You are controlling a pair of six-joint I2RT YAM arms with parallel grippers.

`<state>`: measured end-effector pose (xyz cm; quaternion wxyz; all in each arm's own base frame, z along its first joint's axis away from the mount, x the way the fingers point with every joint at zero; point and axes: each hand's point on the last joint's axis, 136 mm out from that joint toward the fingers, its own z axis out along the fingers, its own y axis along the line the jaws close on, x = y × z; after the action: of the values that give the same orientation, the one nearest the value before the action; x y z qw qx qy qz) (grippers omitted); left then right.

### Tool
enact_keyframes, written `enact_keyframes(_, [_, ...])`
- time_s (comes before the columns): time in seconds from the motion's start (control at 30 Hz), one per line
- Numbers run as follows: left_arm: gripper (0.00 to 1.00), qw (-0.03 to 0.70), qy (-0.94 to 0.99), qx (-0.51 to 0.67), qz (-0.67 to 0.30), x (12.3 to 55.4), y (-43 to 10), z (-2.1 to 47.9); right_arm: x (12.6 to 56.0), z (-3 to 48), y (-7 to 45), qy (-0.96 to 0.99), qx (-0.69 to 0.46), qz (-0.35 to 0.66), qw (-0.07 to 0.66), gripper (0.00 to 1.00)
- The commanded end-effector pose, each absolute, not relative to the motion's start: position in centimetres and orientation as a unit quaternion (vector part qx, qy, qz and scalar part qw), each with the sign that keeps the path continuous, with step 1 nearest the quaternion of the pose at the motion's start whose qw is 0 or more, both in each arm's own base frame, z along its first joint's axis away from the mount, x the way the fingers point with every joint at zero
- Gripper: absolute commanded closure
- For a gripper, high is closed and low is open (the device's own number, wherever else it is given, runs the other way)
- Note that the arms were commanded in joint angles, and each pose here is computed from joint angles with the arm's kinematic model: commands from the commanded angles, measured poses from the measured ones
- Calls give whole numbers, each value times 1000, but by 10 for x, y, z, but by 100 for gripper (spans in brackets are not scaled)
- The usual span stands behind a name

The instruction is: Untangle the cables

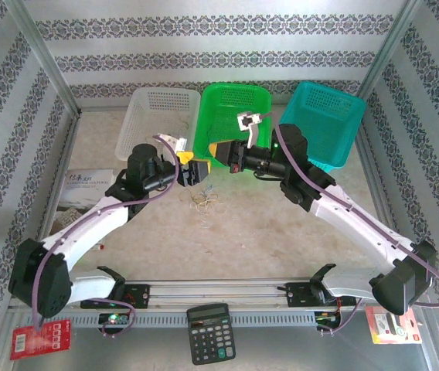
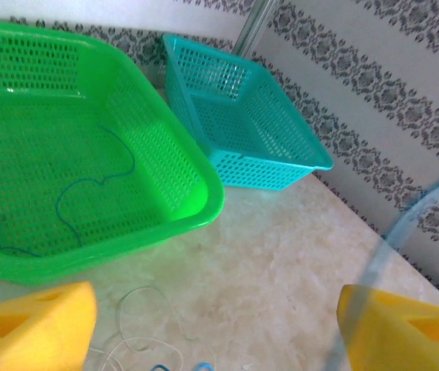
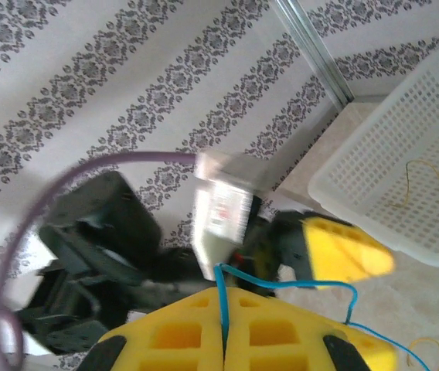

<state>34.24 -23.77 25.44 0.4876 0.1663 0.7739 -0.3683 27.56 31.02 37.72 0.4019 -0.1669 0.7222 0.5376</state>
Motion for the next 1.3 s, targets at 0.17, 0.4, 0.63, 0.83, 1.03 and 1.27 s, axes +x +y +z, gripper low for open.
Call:
enact_keyframes(0.17, [52,486,744,169,-426,343,-257,244,266,462,306,656,-198,553,474,100])
enact_keyframes(0.4, [56,460,754,149,-444,341,-259,210,266,510,306,618,-204,566,505,100])
enact_keyframes(0.63, [68,438,765,131,-454,342,-261,182,271,546,306,593,-204,573,527,100])
enact_keyframes(0.83, [74,427,770,120,-459,339,-260,168,297,556,295,595,-178,557,551,100])
enact_keyframes(1.03, [69,429,765,115,-467,333,-257,175,342,548,271,613,-134,532,569,100])
enact_keyframes(1.27, [50,439,759,113,-468,326,-253,190,401,528,248,639,-96,493,583,100])
